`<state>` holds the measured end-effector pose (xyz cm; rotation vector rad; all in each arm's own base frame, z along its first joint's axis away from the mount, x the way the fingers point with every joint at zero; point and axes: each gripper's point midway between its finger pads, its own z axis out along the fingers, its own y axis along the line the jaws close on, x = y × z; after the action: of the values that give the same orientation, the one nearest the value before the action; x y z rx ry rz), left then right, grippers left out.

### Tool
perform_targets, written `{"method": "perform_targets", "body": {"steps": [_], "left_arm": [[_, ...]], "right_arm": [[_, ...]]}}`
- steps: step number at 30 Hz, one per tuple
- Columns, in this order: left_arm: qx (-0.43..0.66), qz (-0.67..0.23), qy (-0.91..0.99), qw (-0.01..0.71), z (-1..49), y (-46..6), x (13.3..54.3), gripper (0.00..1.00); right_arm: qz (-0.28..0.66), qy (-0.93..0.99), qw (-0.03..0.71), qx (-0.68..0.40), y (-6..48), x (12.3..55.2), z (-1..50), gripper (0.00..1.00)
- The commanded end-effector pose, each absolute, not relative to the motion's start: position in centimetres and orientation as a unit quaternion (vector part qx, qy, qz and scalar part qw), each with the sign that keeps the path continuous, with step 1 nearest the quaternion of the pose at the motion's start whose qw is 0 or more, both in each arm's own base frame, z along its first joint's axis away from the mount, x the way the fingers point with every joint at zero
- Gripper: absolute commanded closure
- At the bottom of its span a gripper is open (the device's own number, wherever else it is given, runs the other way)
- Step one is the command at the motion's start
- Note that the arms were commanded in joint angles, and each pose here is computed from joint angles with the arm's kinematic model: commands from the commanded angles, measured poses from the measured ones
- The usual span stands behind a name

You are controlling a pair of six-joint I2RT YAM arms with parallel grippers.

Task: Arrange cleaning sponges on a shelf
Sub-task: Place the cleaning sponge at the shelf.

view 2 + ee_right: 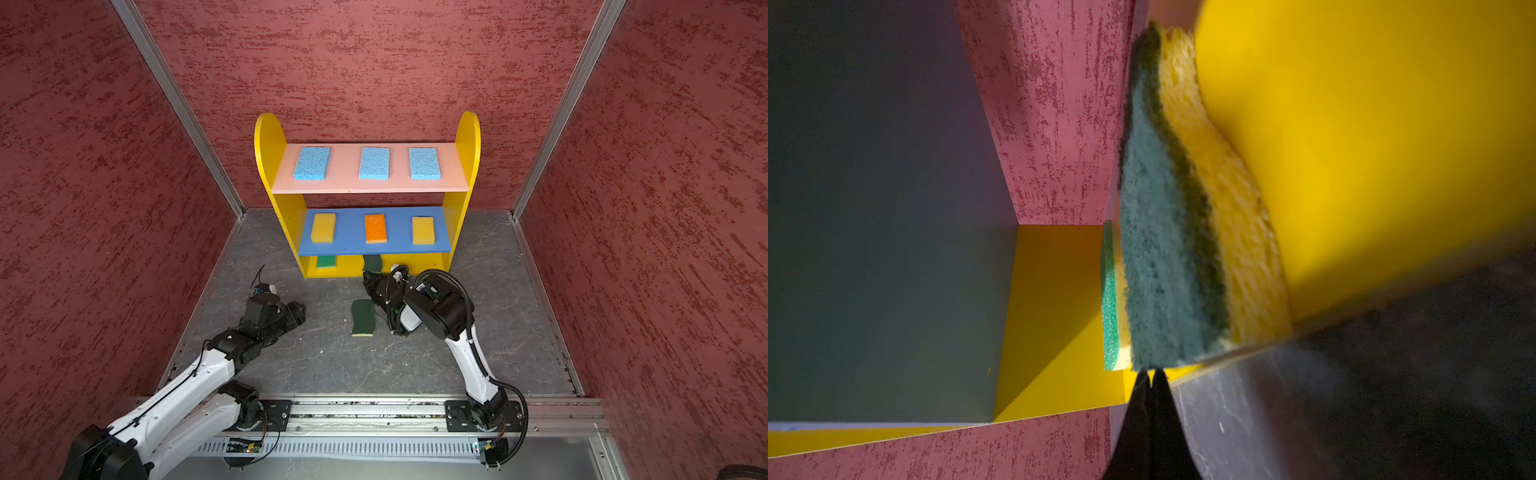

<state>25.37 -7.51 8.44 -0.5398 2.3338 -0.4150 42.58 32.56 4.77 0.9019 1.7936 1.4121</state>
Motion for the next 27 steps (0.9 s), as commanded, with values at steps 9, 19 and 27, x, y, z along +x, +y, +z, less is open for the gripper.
{"method": "perform_targets", "body": {"steps": [9, 19, 27], "left_arm": [[-0.215, -0.157, 0.902, 0.339, 7.4, -7.3, 25.2, 0.26], [-0.218, -0.157, 0.903, 0.336, 7.2, -7.3, 25.1, 0.26], [-0.219, -0.157, 0.904, 0.331, 6.7, -7.4, 25.0, 0.26]], "right_arm": [[0.495, 0.711, 0.338, 0.367, 31.5, 42.7, 0.6, 1.0], [0.49, 0.707, 0.341, 0.379, 31.0, 43.2, 0.0, 1.0], [0.481, 0.705, 0.348, 0.388, 29.7, 43.7, -0.2, 1.0]]}}
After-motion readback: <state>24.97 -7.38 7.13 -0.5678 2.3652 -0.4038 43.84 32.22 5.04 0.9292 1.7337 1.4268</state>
